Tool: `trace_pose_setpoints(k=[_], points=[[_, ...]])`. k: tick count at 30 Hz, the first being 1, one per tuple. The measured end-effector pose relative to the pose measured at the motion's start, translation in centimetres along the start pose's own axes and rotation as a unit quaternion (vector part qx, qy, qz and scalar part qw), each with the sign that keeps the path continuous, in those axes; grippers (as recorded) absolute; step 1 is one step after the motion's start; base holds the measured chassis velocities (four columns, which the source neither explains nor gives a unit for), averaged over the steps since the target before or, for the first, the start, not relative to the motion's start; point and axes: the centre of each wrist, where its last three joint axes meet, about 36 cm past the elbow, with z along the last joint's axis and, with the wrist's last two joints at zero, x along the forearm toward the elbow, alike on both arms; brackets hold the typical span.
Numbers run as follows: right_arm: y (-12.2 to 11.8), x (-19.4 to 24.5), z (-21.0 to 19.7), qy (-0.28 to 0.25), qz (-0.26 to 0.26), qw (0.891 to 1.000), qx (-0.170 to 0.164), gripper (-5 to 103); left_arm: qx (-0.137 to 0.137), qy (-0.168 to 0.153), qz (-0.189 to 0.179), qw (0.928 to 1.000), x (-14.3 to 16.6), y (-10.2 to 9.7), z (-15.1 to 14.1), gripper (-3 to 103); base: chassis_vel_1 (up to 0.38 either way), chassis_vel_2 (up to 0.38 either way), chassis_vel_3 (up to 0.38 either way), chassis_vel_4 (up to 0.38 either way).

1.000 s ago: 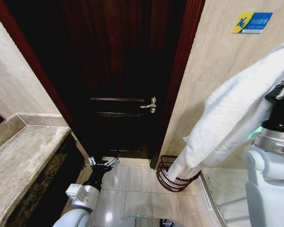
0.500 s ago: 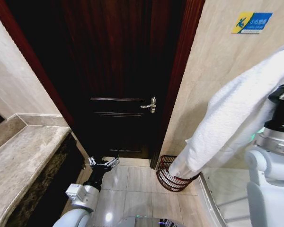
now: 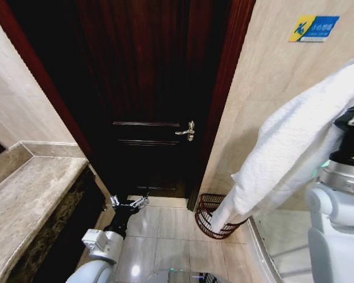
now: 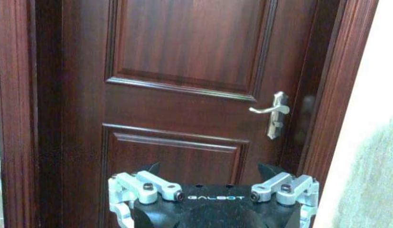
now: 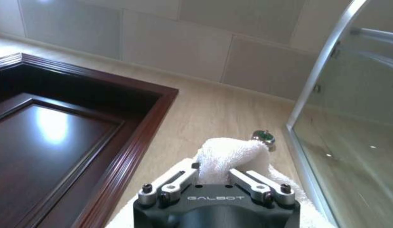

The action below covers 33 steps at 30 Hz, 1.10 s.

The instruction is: Discard the used towel into the hamper.

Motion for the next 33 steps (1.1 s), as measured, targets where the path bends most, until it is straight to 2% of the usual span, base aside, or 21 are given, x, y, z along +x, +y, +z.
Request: trace_pose_setpoints(k=[21,33], points=[[0.2,0.2,0.2,0.002,0.007,1.000,-0.007,5,0.000,0.000,0.000,1.0000,0.0,0.0,0.0,100,-0.039,0.041,0.045,-0.040],[-0.9,3.0,3.6,0.036,0.026,0.999,-0.003,5,0.000,0.000,0.000,1.0000,0.0,0.0,0.0,100,0.000,0.000,0.000,0.000]])
